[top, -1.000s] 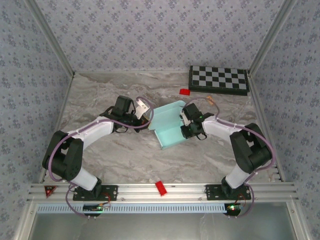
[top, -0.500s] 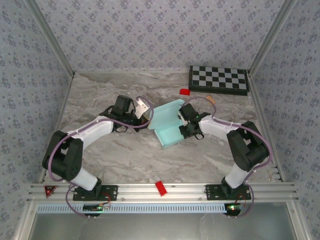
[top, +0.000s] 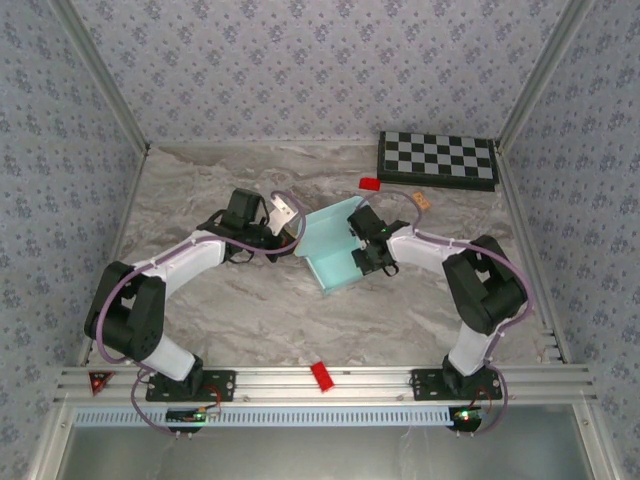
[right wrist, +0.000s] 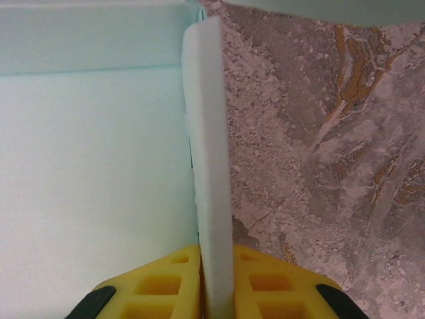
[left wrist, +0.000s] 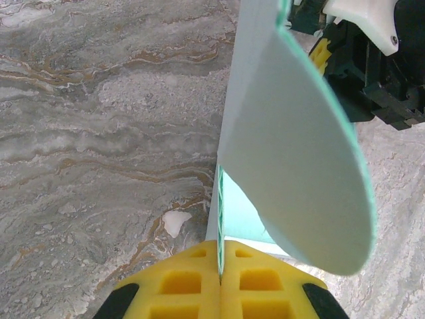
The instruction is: Fold the paper box
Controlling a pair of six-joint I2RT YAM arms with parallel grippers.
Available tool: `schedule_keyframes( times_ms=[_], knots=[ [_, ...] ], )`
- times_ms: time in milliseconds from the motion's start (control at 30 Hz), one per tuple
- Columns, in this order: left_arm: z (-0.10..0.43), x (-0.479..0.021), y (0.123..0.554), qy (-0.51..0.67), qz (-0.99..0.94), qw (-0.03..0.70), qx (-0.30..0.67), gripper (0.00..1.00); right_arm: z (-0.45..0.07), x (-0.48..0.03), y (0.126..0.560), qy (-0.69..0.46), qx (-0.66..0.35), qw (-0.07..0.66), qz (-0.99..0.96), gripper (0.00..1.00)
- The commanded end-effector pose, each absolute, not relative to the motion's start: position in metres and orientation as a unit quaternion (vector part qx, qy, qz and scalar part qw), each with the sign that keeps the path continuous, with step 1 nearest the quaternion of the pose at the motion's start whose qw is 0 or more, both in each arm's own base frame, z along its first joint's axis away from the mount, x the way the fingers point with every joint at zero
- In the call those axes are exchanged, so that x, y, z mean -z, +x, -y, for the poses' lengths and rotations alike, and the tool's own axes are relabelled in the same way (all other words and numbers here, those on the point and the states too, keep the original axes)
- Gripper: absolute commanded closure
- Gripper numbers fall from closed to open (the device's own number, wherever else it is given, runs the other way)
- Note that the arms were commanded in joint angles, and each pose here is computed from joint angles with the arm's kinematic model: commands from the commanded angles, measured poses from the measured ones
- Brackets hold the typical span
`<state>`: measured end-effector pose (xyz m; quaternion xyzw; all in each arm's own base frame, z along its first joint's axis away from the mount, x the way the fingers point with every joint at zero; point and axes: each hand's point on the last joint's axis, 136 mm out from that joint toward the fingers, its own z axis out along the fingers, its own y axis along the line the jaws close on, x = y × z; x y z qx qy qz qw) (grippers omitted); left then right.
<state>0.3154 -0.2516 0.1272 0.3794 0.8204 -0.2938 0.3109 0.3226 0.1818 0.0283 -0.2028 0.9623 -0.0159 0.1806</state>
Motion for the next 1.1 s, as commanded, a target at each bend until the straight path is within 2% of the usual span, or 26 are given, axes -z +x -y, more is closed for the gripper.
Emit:
schedule_keyframes(
  times_ms=[0,567,967,1067],
  knots=[
    [0.249,-0.136,0.322,0.387,-0.815,0.321,0.289,1.0,-0.156,-0.018,0.317,-0.188,0.085,0.149,-0.967,0.85],
    [0.25,-0.134,0.32,0.386,-0.816,0.316,0.293,1.0,-0.148,-0.013,0.316,-0.177,0.122,0.137,-0.967,0.86],
    [0.259,-0.132,0.318,0.398,-0.807,0.31,0.307,1.0,-0.183,-0.033,0.315,-0.185,0.013,0.178,-0.966,0.75],
    [0.261,-0.131,0.317,0.399,-0.807,0.308,0.308,0.97,-0.188,-0.037,0.315,-0.184,-0.004,0.185,-0.965,0.71]
  ],
)
